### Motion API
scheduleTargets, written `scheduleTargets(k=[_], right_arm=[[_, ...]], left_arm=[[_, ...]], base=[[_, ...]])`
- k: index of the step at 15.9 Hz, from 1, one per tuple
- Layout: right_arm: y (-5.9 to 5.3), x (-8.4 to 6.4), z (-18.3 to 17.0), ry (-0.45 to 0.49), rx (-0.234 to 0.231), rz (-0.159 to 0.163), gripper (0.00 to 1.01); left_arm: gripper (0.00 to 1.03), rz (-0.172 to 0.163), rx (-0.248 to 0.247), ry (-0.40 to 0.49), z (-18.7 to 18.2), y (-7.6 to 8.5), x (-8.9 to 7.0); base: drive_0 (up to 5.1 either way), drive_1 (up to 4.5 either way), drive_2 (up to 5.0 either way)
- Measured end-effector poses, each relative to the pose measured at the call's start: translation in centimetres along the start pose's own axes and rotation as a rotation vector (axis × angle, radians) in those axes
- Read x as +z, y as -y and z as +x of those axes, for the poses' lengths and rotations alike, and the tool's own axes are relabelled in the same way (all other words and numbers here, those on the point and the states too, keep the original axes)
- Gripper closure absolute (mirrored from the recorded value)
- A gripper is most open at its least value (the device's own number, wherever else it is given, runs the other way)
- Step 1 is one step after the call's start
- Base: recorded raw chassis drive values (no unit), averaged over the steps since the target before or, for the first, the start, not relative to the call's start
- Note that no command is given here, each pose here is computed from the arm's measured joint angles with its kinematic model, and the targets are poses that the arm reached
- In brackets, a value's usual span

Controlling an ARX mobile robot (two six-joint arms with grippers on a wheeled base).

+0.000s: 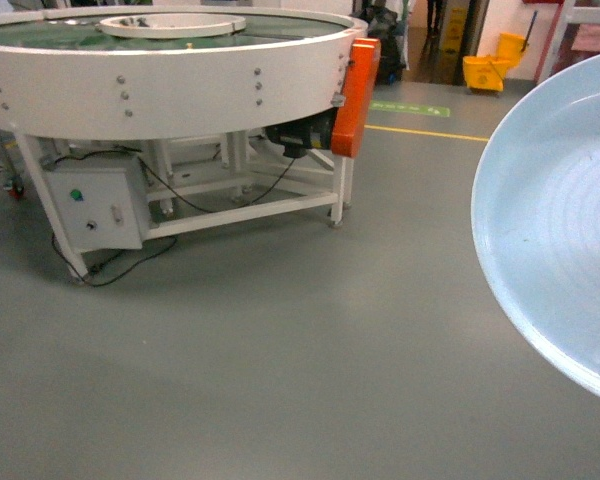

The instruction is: Place blue tray on left shelf second layer neatly

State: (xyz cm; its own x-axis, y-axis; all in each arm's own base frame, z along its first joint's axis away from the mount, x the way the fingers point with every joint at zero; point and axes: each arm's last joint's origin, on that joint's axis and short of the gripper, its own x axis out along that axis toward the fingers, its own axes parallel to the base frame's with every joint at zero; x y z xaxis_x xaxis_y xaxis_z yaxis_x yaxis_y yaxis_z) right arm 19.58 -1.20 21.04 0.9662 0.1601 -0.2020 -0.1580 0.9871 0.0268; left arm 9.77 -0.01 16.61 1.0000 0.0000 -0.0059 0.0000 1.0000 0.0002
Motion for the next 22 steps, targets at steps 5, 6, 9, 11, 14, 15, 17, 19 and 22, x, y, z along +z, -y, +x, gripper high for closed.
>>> scheduleTargets(k=[5,6,9,11,14,15,17,19,22], right_arm=[[0.0,-0.01,0.0,-0.001,0.0,0.001,0.99],[0.0,0.04,-0.01,0.004,0.0,-0.001,0.99],[0.01,0.01,0.02,0.002,-0.003,0.0,0.99],[0.01,-0.01,0.01,-0.001,-0.003,0.0,0.99],[0.01,0.0,0.0,0.0,-0.003,0.0,0.99],[0.01,-0.01,0.0,-0.001,-0.003,0.001,0.99],[0.01,-0.01,0.0,-0.001,-0.003,0.001,0.99],[0.01,-0.01,0.0,-0.001,-0.003,0.001,0.99],[0.01,-0.01,0.0,-0.001,-0.003,0.001,0.99]], left_arm=[[0.05,0.0,0.0,0.0,0.0,0.0,0.0],[0.05,0.0,-0.002,0.001,0.0,0.01,0.01],[0.05,0.0,-0.001,0.002,0.0,0.0,0.01],[0.05,0.0,-0.001,0.001,0.0,0.0,0.01],[0.05,0.0,-0.001,0.001,0.0,0.0,0.01],[0.05,0.0,0.0,0.001,0.0,0.0,0.01],[0.05,0.0,-0.001,0.001,0.0,0.0,0.01],[0.05,0.0,-0.001,0.001,0.0,0.0,0.01],[0.05,0.0,-0.001,0.001,0.0,0.0,0.01]], base=[[0.2,0.54,-5.4],[-1.5,-1.52,-1.5],[-1.6,-1.6,-1.6],[-1.6,-1.6,-1.6],[-1.6,-1.62,-1.6],[-1.6,-1.62,-1.6],[-1.6,-1.57,-1.6],[-1.7,-1.66,-1.7],[-1.6,-1.61,-1.6]])
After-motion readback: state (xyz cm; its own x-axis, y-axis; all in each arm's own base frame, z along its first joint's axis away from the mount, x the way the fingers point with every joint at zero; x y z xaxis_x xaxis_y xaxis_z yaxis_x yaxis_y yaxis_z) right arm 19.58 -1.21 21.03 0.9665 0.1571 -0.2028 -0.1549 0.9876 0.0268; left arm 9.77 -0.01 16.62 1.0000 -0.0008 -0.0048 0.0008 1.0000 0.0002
